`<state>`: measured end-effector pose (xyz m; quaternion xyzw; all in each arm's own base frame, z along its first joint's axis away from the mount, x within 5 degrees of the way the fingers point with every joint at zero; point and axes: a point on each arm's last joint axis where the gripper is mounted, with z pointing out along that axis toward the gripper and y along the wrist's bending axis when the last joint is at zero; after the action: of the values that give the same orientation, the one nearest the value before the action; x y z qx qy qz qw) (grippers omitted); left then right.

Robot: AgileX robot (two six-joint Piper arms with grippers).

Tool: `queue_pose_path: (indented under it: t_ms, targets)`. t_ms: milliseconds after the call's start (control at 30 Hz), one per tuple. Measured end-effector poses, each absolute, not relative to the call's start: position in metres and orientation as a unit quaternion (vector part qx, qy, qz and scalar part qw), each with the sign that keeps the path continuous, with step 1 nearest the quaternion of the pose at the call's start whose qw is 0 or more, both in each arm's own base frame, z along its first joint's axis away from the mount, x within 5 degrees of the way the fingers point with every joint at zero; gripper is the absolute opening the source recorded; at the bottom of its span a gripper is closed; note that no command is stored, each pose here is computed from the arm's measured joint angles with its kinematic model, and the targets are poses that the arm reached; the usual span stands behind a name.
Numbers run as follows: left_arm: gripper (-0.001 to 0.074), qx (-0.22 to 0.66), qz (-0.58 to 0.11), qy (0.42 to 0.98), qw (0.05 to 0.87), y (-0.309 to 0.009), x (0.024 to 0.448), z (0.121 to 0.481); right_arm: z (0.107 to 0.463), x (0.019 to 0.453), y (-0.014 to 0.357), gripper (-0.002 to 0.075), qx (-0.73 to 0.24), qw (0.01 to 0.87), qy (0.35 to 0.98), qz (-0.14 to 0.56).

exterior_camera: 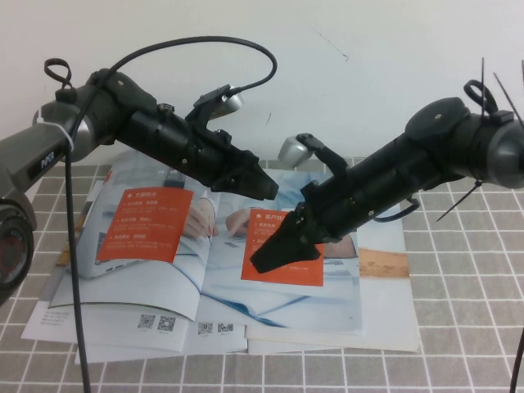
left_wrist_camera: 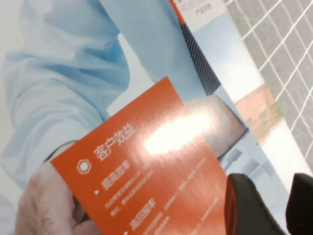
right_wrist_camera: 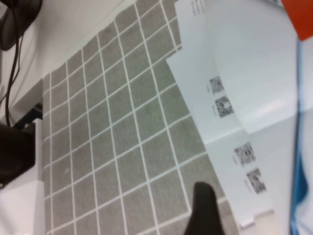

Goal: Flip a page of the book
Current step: Open the closed book

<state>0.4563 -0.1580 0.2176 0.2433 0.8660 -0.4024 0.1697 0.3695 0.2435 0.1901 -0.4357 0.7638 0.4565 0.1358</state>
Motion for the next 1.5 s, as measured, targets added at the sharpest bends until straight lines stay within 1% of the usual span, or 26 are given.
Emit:
queue_pose_path:
  t_ms: [100,133,200,300,400,467,533,600,767,833,900,1033,1067,1200,1267,1367,1500]
  targets:
    - [0.0185,0.251,-0.388,0.871,0.165,-0.156,0.456,0.215,0.19,0.379,0.226,0.0456,-0.409,0.12,0.79,0.441]
    - [0.0185,0.255,-0.382,0.873,0.163,-0.155,0.456,0.214,0.19,0.383,0.217,0.0438,-0.399,0.114,0.799,0.435]
    - [0.0185,0.261,-0.375,0.875,0.158,-0.153,0.455,0.213,0.192,0.391,0.199,0.0388,-0.38,0.105,0.813,0.429]
    - [0.0173,0.265,-0.367,0.879,0.15,-0.146,0.455,0.211,0.193,0.405,0.165,0.0295,-0.33,0.1,0.837,0.424]
    - [0.0109,0.266,-0.355,0.885,0.141,-0.136,0.456,0.209,0.193,0.416,0.135,0.0204,-0.284,0.103,0.856,0.419]
    - [0.0049,0.267,-0.345,0.89,0.135,-0.129,0.456,0.208,0.192,0.419,0.121,0.013,-0.263,0.104,0.863,0.417]
    - [0.0022,0.267,-0.335,0.895,0.128,-0.125,0.456,0.206,0.186,0.417,0.118,0.0065,-0.254,0.094,0.867,0.419]
    - [0.0011,0.261,-0.325,0.901,0.119,-0.123,0.455,0.205,0.177,0.411,0.118,0.0027,-0.246,0.08,0.87,0.42]
    - [0.0001,0.245,-0.271,0.923,0.117,-0.114,0.456,0.207,0.143,0.394,0.13,0.0004,-0.208,0.066,0.895,0.39]
    - [0.0001,0.236,-0.254,0.93,0.121,-0.111,0.456,0.21,0.134,0.391,0.134,0.0,-0.194,0.081,0.907,0.366]
    - [0.0001,0.231,-0.243,0.934,0.122,-0.109,0.457,0.211,0.134,0.389,0.138,-0.0001,-0.189,0.104,0.914,0.344]
    - [0.0001,0.229,-0.233,0.938,0.119,-0.108,0.458,0.208,0.151,0.392,0.142,-0.0001,-0.209,0.167,0.919,0.289]
    - [0.0001,0.229,-0.232,0.938,0.119,-0.107,0.458,0.207,0.159,0.393,0.141,-0.0001,-0.217,0.188,0.921,0.262]
    - [0.0001,0.227,-0.23,0.939,0.117,-0.107,0.46,0.201,0.203,0.39,0.135,-0.0001,-0.241,0.262,0.919,0.169]
    - [0.0001,0.226,-0.23,0.939,0.117,-0.107,0.461,0.199,0.221,0.387,0.129,-0.0001,-0.23,0.284,0.92,0.139]
    - [0.0001,0.225,-0.231,0.94,0.116,-0.108,0.461,0.197,0.236,0.385,0.122,-0.0001,-0.19,0.294,0.928,0.128]
    - [0.0001,0.221,-0.24,0.938,0.117,-0.109,0.461,0.198,0.235,0.387,0.113,-0.0001,-0.143,0.291,0.936,0.134]
